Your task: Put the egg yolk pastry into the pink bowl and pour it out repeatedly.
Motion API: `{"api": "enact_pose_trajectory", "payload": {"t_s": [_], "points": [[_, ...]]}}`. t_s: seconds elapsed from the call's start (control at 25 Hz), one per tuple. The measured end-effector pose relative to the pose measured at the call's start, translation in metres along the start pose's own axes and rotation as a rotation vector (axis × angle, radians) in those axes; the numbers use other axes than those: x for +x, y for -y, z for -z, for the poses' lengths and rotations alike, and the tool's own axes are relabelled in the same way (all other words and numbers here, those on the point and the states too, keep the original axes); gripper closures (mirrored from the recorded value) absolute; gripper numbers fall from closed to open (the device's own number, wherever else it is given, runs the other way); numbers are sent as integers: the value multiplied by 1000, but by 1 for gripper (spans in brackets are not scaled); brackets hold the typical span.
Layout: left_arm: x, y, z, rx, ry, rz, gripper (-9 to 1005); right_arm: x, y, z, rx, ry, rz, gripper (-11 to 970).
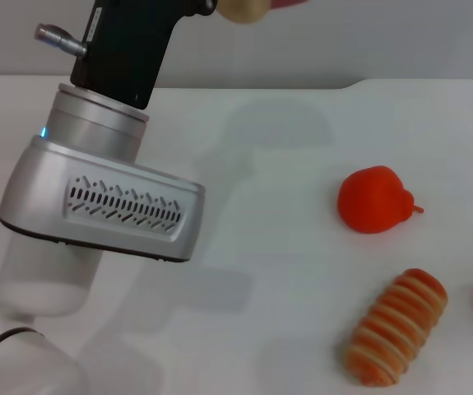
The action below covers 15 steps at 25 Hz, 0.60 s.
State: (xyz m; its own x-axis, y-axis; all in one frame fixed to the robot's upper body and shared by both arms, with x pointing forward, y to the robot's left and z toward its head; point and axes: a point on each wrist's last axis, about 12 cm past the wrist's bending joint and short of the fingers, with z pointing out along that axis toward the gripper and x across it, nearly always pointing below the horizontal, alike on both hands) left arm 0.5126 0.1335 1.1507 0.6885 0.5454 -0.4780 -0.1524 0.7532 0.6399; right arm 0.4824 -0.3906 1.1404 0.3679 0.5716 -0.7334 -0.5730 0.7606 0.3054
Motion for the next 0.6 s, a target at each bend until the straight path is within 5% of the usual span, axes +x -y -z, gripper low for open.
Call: {"api": "enact_pose_trajectory", "payload": {"t_s": [0.6], "points": [[-12, 7, 1, 25, 61, -1, 955, 0, 1, -1, 4, -2, 1, 527]]}}
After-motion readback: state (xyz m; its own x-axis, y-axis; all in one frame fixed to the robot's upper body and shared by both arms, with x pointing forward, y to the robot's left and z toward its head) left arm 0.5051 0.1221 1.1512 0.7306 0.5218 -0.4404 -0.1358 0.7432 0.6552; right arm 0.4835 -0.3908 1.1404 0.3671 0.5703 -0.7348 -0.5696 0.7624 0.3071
